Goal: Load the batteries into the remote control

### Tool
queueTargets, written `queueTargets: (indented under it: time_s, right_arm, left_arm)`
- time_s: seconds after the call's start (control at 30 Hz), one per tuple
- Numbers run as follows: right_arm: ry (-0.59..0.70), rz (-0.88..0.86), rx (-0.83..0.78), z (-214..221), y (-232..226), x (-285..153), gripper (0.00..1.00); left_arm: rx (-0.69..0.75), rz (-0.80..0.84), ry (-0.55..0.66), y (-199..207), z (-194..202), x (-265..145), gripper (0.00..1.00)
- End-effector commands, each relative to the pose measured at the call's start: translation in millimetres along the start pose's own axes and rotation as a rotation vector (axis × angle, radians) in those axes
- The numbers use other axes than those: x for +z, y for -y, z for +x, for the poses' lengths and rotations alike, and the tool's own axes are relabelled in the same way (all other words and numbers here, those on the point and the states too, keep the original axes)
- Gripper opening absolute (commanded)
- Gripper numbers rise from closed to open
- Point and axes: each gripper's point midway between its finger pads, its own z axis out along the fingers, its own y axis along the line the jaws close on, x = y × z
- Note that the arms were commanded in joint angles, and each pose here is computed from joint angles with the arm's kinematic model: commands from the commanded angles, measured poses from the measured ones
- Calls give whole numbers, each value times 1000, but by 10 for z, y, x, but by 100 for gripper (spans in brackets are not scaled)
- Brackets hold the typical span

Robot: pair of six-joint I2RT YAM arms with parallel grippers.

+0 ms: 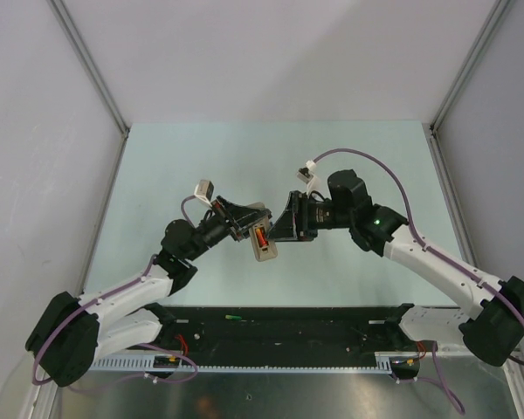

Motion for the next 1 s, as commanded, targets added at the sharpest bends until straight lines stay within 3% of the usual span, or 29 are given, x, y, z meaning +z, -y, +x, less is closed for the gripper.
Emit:
queueTargets:
  time_s: [0.0, 0.37, 0.97]
  right_arm:
    - [-18, -5, -17, 36, -15, 72, 56]
    - [-17, -15, -22, 36, -40, 95, 56]
    - [0, -52, -43, 39, -193, -22, 65]
  left_arm:
    - [36, 85, 2, 271, -18, -1, 0]
    - [36, 85, 4, 272, -21, 0, 0]
    - [31, 70, 12, 214, -39, 5, 0]
